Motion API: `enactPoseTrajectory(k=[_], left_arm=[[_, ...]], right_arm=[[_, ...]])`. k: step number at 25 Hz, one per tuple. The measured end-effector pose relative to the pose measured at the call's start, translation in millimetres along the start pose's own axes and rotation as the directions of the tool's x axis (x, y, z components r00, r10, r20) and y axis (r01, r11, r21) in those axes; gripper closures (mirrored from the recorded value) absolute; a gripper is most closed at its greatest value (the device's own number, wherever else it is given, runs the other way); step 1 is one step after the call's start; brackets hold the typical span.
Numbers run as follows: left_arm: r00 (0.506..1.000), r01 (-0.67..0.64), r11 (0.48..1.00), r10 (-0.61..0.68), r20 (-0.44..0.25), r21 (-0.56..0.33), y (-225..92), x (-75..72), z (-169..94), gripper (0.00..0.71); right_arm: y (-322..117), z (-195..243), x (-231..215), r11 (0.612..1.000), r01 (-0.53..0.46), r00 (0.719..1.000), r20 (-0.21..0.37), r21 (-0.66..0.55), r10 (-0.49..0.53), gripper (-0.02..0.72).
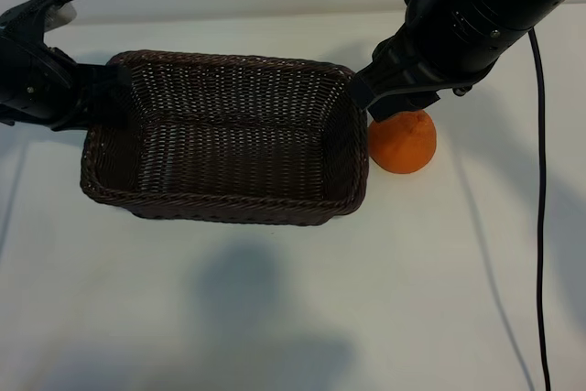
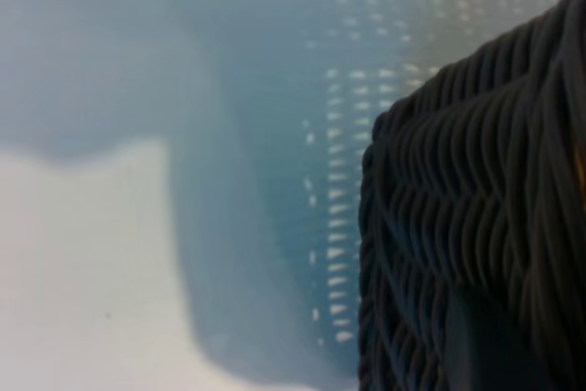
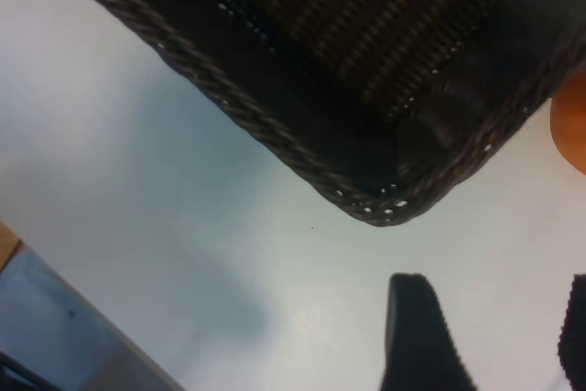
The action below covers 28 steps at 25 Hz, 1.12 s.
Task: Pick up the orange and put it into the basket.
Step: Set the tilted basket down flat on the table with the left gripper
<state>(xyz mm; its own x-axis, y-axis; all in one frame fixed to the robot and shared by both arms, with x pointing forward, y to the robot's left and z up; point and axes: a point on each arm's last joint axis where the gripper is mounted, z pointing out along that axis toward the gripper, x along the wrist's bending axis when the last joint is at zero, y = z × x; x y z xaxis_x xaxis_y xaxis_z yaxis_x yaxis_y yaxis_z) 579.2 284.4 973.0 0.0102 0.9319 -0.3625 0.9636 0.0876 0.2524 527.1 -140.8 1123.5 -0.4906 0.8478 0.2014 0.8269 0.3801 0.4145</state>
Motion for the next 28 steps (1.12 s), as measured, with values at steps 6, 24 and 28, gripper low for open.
enactPoseTrajectory(k=[6,24,28], left_arm=[[1.0,0.004,1.0,-0.004,-0.005,-0.002,0,0.5,0,0.551],[0.999,-0.026,0.994,0.031,0.044,-0.11,10,-4.3,-1,0.552],[0.996,-0.029,0.991,0.04,0.083,-0.13,11,-8.0,-1,0.552]], right_arm=[[0,0,0,1.0,0.0,1.0,0.0,0.0,0.0,0.316],[0,0,0,1.0,0.0,1.0,0.0,-0.005,0.0,0.316],[1,0,0,1.0,0.0,1.0,0.001,-0.007,0.0,0.316]])
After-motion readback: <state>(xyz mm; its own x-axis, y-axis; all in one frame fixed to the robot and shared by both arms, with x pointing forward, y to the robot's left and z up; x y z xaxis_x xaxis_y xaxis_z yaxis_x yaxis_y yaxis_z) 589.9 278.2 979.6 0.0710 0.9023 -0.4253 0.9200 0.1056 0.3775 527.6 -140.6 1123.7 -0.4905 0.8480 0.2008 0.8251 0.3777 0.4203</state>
